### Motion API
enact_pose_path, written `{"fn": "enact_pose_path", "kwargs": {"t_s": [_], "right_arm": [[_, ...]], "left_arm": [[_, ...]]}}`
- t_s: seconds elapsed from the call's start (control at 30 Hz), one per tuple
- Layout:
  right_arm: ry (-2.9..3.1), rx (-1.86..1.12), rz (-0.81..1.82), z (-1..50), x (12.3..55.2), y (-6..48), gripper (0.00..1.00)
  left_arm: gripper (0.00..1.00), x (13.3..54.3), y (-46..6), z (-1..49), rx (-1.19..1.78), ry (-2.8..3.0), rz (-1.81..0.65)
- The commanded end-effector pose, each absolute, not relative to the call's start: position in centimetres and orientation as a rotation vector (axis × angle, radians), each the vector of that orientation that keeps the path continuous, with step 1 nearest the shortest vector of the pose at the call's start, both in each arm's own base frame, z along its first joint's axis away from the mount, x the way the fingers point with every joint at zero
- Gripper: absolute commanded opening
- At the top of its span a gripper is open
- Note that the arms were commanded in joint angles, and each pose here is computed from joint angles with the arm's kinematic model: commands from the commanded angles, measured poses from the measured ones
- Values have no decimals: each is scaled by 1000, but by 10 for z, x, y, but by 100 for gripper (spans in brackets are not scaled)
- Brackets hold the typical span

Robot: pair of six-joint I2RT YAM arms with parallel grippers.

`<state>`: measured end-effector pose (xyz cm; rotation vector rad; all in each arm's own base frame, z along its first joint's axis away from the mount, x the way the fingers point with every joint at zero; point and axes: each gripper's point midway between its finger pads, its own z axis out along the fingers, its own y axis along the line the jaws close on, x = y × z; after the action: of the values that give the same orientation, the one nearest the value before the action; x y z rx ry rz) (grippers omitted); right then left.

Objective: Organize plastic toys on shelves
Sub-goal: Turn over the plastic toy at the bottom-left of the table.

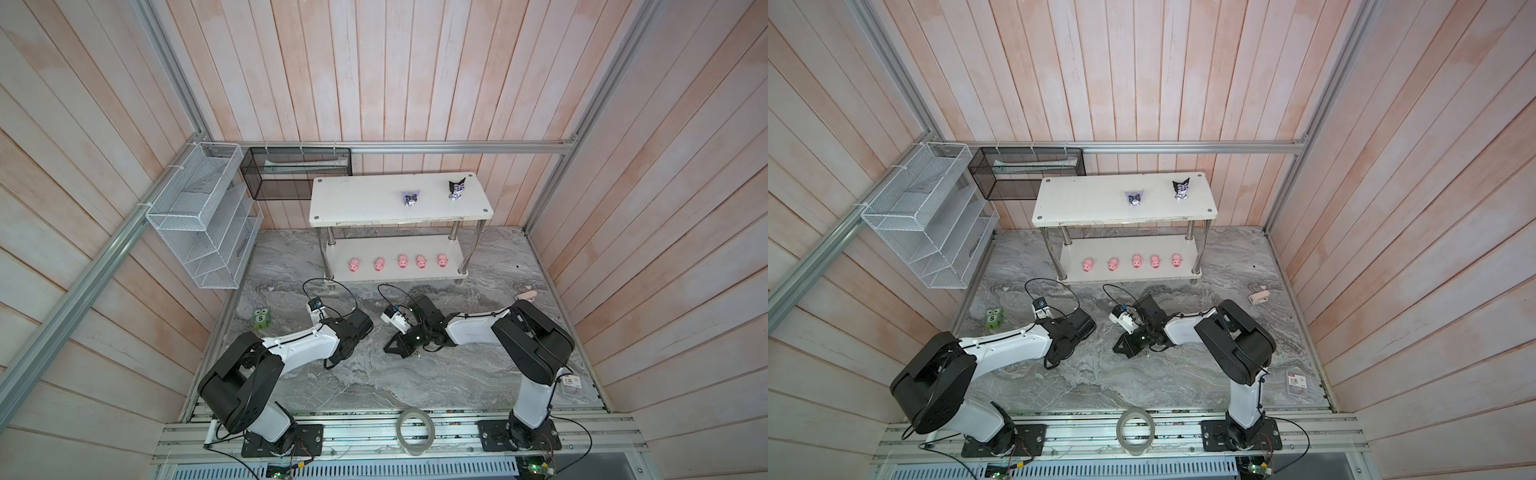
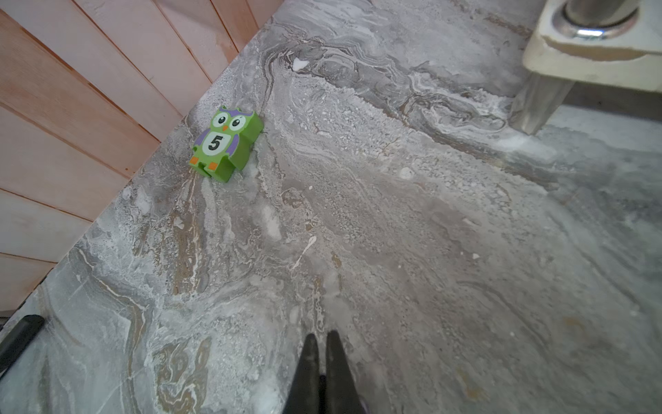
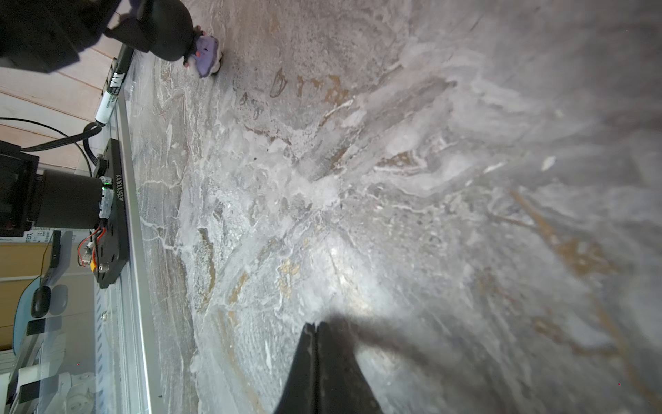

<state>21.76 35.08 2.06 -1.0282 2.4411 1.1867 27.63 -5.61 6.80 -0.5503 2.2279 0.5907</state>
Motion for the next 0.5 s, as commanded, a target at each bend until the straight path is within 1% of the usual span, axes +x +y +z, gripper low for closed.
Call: {"fn": "enact_pose_path", "kwargs": {"t_s": [0.0,0.13,0.47], "right_arm": [[2503,-1018,1167,5,213,343,0],[2503,-1017,1168,5,212,343,0],[2502,-1017,1174,4,211,343,0]], "left_arm": [[1,270,-53,65,-568,2225,642],[5,267,-54,65,-571,2219,665],[20,266,-54,71,-580,2199,673]]}}
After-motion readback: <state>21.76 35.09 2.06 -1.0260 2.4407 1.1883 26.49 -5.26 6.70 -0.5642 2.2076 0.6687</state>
